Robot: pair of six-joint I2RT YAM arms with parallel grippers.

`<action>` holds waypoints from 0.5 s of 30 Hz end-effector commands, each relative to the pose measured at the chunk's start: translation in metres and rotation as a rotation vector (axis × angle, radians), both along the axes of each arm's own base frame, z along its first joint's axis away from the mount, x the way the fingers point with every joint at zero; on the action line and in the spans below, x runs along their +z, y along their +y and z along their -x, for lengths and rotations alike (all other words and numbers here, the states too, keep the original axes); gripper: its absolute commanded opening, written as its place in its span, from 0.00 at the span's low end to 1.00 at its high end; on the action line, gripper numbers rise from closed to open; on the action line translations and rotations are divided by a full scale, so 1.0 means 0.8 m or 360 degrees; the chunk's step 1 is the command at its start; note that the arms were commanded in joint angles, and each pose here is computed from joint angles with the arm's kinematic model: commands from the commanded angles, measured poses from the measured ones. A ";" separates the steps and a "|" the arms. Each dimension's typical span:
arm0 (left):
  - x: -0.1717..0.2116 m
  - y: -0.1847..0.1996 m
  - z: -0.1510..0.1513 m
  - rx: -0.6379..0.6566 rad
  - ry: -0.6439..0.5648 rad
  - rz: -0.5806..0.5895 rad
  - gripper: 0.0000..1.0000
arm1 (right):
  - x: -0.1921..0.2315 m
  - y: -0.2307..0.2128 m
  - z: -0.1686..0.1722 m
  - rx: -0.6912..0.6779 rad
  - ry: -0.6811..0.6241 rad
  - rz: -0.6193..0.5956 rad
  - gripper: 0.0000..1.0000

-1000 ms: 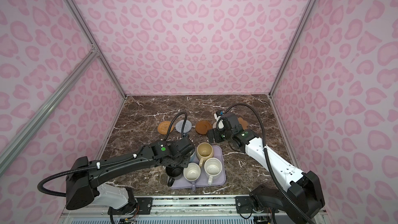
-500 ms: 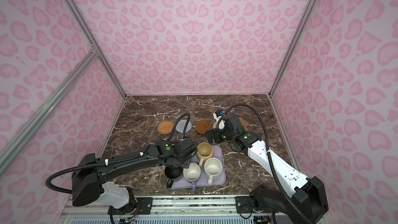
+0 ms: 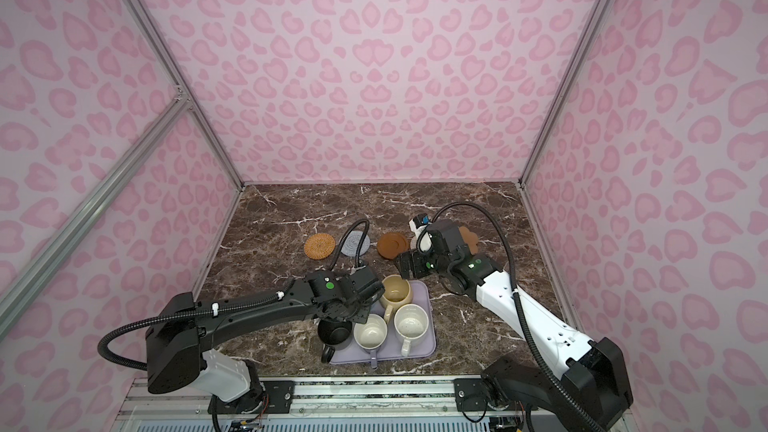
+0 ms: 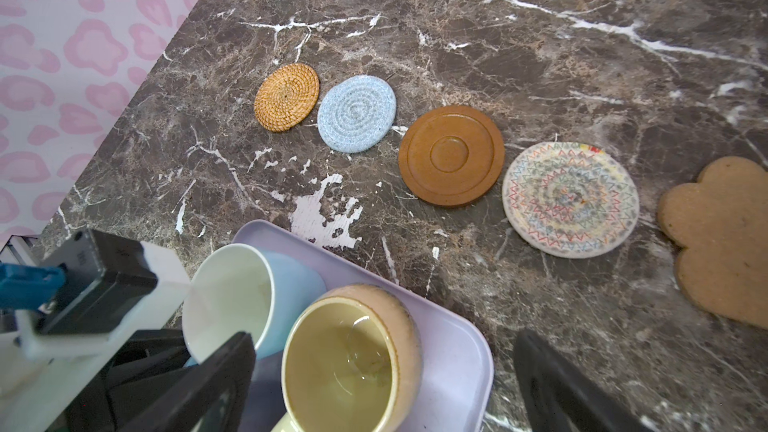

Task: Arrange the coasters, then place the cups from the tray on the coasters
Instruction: 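Grasp the light blue mug by its rim with the left gripper and lift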

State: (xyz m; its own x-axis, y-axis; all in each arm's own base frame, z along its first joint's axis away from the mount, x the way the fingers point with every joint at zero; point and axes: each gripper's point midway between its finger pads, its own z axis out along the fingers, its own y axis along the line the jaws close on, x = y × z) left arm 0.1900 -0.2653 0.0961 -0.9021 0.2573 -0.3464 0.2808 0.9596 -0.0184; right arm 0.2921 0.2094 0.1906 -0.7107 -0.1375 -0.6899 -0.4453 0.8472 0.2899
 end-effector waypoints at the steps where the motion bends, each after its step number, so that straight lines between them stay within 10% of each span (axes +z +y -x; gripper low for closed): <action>1: 0.000 -0.009 -0.009 0.0016 -0.0029 0.0026 0.29 | 0.003 0.005 -0.007 0.0000 -0.0030 -0.0022 0.99; 15: 0.003 -0.007 -0.016 0.0035 -0.0033 0.0042 0.03 | 0.001 0.004 -0.008 -0.0004 -0.0044 0.0029 0.99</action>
State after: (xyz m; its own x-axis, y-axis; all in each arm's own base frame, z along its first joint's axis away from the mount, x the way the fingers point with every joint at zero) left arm 0.1994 -0.2659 0.0907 -0.9059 0.2398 -0.3491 0.2599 0.9656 -0.0111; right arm 0.2949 0.2123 0.1857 -0.7122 -0.1488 -0.6861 -0.4448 0.8517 0.2770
